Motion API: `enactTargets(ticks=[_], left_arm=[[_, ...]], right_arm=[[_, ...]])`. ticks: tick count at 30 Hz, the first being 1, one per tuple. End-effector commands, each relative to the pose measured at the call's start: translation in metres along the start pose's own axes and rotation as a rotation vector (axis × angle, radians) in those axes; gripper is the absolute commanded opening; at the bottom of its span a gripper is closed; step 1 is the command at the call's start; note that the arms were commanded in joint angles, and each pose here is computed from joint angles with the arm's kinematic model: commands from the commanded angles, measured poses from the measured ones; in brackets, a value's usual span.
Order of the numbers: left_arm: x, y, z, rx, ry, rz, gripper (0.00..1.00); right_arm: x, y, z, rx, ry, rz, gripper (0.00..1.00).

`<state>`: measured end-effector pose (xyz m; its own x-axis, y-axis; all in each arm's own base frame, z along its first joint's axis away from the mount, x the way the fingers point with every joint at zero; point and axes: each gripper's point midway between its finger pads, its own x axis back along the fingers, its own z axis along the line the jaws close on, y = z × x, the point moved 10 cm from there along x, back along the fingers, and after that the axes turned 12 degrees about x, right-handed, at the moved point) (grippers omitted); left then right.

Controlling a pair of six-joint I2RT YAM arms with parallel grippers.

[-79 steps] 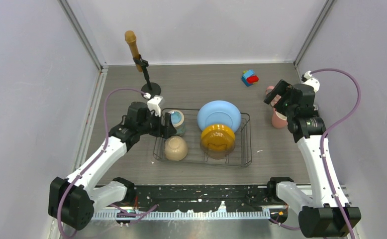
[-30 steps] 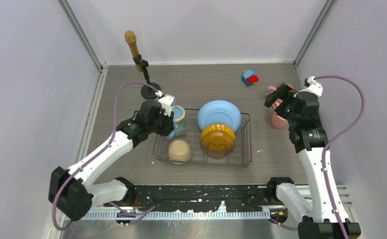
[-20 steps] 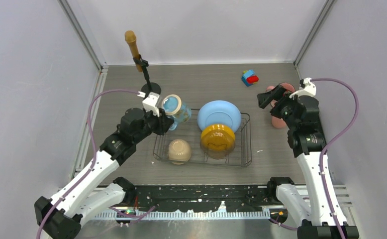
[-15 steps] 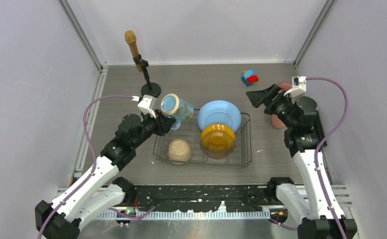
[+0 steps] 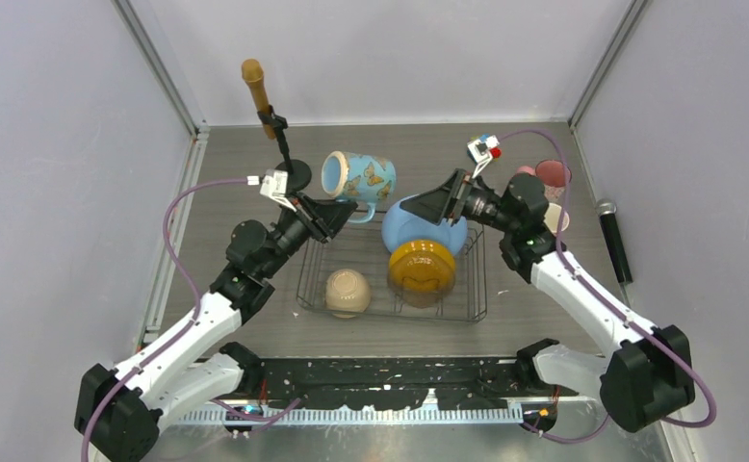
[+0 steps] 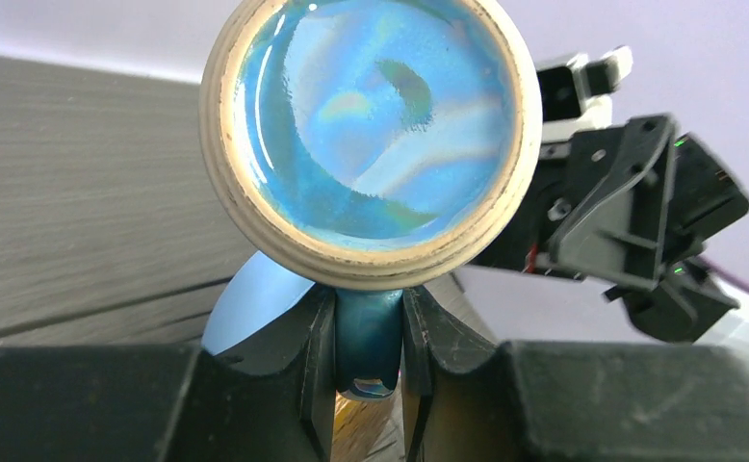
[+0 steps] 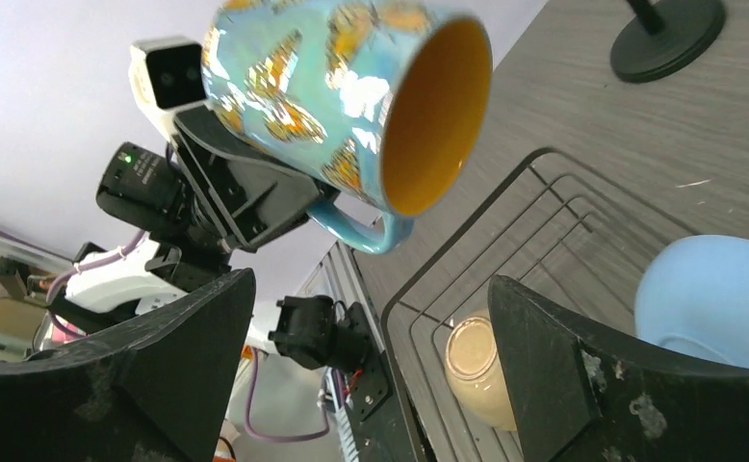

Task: Unload the mixed dishes from the dish rack
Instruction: Pick up the cup from the dish rack.

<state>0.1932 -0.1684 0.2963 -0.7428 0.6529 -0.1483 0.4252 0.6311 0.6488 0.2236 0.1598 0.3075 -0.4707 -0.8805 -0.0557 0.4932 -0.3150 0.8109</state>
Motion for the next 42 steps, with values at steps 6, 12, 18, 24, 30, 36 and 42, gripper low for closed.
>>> enactTargets(ticks=[6, 12, 18, 24, 30, 36, 42], left_arm=[[-0.002, 0.039, -0.052, 0.077, -0.340, -0.277, 0.00], [0.003, 0.039, -0.051, 0.080, -0.352, -0.291, 0.00], [0.005, 0.038, -0.051, 0.090, -0.349, -0.288, 0.00], [0.005, 0.035, -0.048, 0.104, -0.335, -0.290, 0.00], [0.003, 0.031, -0.046, 0.100, -0.335, -0.267, 0.00], [0.005, 0.029, -0.041, 0.077, -0.286, -0.253, 0.19], [0.009, 0.026, -0.028, 0.045, -0.126, -0.227, 0.99]], right_arm=[[-0.046, 0.001, 0.021, 0.028, 0.135, -0.054, 0.91], [-0.073, -0.011, 0.032, 0.003, 0.236, -0.034, 0.78], [-0.081, -0.012, 0.032, -0.021, 0.287, -0.105, 0.68], [-0.088, -0.011, 0.035, -0.058, 0.348, -0.154, 0.44], [-0.088, -0.011, 0.035, -0.064, 0.360, -0.178, 0.04], [-0.083, -0.009, 0.039, -0.018, 0.358, -0.202, 0.01], [-0.073, -0.002, 0.044, 0.072, 0.290, -0.244, 0.01]])
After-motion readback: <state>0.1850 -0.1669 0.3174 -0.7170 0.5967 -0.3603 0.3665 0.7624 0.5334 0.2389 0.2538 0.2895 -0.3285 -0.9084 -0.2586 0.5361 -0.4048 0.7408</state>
